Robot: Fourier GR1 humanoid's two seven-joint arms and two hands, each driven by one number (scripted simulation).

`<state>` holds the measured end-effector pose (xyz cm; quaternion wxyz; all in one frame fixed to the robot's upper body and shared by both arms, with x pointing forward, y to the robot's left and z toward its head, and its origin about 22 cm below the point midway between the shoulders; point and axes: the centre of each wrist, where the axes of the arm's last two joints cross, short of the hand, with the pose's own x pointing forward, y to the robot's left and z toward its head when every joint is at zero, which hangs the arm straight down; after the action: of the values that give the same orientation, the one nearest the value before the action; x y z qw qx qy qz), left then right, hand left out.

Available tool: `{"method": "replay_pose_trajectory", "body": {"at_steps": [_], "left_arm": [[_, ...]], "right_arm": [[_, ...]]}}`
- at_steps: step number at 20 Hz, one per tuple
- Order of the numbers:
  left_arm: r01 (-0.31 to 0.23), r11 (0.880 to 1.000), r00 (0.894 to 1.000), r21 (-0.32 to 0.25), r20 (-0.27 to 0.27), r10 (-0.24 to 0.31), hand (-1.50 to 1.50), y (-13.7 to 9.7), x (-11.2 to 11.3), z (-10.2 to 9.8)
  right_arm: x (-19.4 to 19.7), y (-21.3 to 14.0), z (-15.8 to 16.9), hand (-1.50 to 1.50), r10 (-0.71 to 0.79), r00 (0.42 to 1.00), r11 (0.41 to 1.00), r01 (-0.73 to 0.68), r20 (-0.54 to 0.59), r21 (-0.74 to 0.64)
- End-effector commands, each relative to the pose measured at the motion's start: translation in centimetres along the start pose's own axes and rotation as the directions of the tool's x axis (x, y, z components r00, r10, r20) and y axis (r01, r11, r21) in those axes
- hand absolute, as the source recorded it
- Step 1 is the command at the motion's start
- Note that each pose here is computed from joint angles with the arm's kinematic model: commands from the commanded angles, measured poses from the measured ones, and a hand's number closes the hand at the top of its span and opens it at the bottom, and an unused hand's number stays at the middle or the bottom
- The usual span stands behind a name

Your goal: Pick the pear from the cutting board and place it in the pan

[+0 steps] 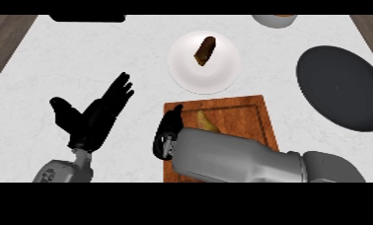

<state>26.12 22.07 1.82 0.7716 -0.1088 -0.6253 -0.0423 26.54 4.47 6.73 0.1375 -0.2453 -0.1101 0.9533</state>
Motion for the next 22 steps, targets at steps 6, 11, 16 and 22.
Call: {"method": "replay_pose_trajectory", "body": {"at_steps": [6, 11, 16, 22], "left_arm": [[0.020, 1.000, 1.000, -0.003, -0.003, -0.020, 0.00, -0.5, -1.1, 1.0], [0.007, 1.000, 1.000, 0.001, 0.022, -0.007, 0.00, -0.4, -0.8, -0.5], [0.011, 1.000, 1.000, 0.009, 0.012, -0.011, 0.00, 0.8, 0.2, 0.7], [-0.039, 0.989, 0.999, 0.141, -0.018, 0.042, 0.00, 1.9, -1.4, 1.4]], "right_arm": [[-0.8, 3.7, -2.5, -1.50, 0.029, 0.999, 1.000, -0.029, -0.014, 0.002], [-1.9, 3.4, -2.7, 1.50, 0.103, 0.994, 0.990, -0.098, 0.046, -0.101], [-3.6, 3.4, -3.8, 1.50, 0.153, 0.986, 0.978, -0.143, 0.060, -0.152], [-6.3, 10.5, -2.6, 1.50, -0.480, 0.873, 0.779, 0.468, 0.083, -0.417]]}}
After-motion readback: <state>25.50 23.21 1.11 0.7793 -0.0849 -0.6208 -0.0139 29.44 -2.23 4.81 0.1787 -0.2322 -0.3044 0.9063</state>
